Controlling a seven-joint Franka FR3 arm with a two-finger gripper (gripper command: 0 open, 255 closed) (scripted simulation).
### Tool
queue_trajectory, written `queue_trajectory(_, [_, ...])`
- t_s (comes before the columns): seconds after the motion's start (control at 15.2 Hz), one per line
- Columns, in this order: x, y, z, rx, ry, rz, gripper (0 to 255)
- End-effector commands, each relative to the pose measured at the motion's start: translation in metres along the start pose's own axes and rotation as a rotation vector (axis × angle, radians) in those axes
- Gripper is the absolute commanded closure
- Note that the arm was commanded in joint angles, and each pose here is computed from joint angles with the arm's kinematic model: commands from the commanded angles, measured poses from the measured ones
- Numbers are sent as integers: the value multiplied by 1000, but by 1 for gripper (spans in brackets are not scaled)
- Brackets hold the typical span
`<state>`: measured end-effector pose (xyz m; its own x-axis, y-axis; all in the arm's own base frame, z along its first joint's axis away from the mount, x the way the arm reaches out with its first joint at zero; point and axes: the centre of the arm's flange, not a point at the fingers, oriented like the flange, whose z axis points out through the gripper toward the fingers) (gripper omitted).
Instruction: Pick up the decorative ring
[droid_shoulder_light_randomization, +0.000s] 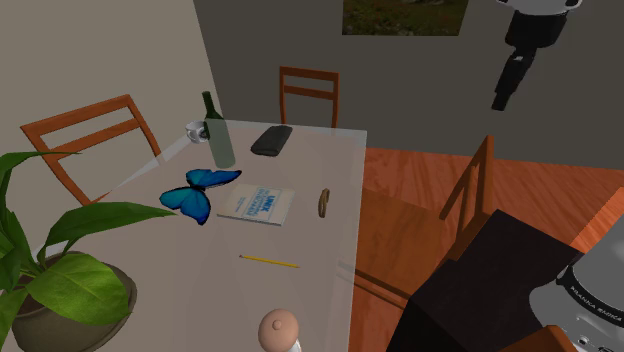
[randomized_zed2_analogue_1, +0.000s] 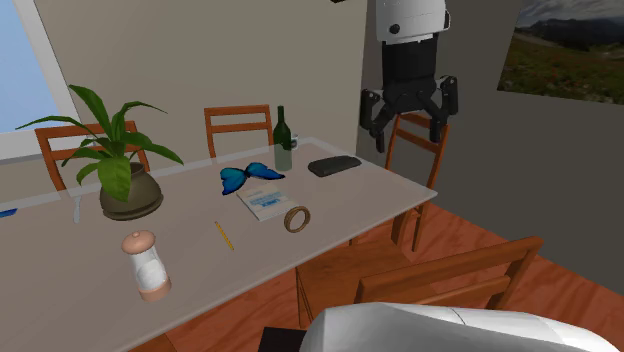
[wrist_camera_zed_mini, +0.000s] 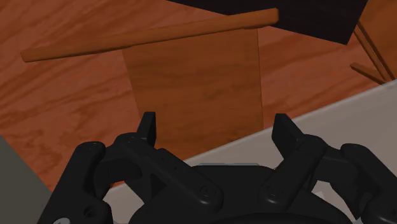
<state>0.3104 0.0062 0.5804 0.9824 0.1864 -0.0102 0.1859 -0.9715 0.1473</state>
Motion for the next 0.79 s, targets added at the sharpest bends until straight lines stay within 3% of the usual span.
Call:
queue_trajectory(0.0, [0, 0, 0, 0, 0, 0, 0])
queue_trajectory(0.73, [86, -76, 84, 77, -54, 269, 0])
